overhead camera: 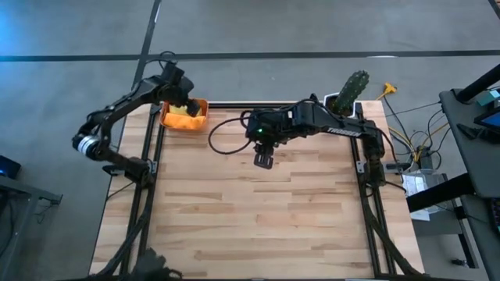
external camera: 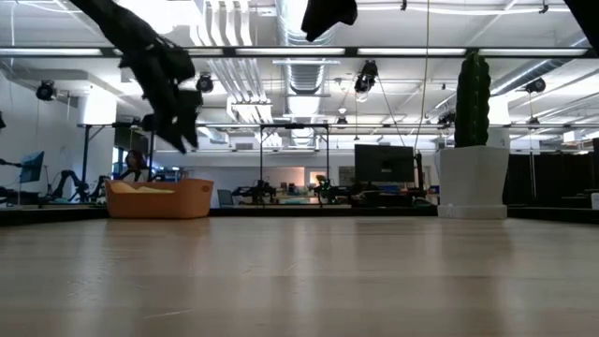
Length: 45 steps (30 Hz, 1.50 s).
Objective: Roll microfiber towels into tight, uniform cylinder then place into a basket
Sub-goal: Return to Home Position
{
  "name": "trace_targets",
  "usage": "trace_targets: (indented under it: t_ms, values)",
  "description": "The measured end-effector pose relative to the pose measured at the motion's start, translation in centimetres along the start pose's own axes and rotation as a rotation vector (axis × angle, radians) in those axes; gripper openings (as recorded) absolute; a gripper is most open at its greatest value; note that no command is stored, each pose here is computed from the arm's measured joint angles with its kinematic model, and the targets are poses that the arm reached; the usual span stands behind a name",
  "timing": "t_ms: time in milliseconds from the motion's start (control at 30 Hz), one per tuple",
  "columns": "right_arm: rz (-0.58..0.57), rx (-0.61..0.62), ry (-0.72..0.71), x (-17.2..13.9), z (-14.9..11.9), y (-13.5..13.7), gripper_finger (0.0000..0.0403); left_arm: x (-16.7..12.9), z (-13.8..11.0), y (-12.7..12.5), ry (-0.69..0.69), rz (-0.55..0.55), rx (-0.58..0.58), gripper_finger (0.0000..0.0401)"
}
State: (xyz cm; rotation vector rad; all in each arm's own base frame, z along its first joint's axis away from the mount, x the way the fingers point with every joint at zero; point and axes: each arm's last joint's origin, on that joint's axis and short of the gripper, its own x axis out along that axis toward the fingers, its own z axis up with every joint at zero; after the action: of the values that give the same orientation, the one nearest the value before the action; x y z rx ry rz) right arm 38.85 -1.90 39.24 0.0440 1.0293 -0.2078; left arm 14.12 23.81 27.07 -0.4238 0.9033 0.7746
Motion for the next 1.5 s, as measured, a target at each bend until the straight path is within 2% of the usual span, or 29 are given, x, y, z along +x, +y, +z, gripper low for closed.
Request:
trace_targets:
  t_ms: [133,200,333,500,567,633,767,967,1133,1233,1367,1500]
  values:
    - [-0.014,0.043,0.004,-1.2,-0.6,-1.6,0.0102,-3.7,0.2,-1.9,-0.169,-0.198,0.04,0.0237]
    - [-0.007,0.087,-0.019,-1.6,-1.0,-2.5,0.0076,-6.1,0.0,-3.2,-0.249,-0.236,0.088,0.0219]
    - [0.025,0.165,-0.074,-2.3,-2.8,-3.4,0.0022,-10.2,-1.3,-5.5,-0.377,-0.295,0.148,0.0153]
    - [0.048,0.261,-0.182,-2.5,-6.8,-3.6,0.0012,-13.2,-3.4,-7.3,-0.458,-0.396,0.083,0.0058]
    - [0.091,0.316,-0.254,-2.4,-8.3,-3.6,0.0011,-13.6,-4.2,-7.7,-0.483,-0.428,0.059,0.0024]
    - [0.148,0.367,-0.328,-2.3,-9.9,-3.6,0.0011,-13.7,-5.0,-7.9,-0.489,-0.449,0.033,0.0007]
    - [0.232,0.456,-0.424,-1.7,-13.2,-3.5,0.0011,-13.0,-6.9,-7.9,-0.462,-0.484,-0.045,0.0009]
    - [0.297,0.605,-0.497,-0.3,-18.5,-3.5,0.0011,-12.0,-9.3,-8.4,-0.488,-0.626,-0.194,0.0001]
    - [0.37,0.71,-0.624,0.8,-21.9,-3.5,0.0011,-10.8,-11.5,-8.8,-0.458,-0.708,-0.297,0.0]
    - [0.402,0.764,-0.651,1.8,-23.8,-3.5,0.0011,-10.5,-12.7,-9.2,-0.447,-0.724,-0.323,0.0]
    - [0.418,0.837,-0.618,3.1,-26.0,-3.4,0.0011,-10.4,-13.8,-9.7,-0.461,-0.709,-0.347,0.0]
    - [0.449,0.85,-0.671,3.4,-27.2,-3.5,0.0011,-10.0,-14.6,-10.3,-0.451,-0.708,-0.327,0.0]
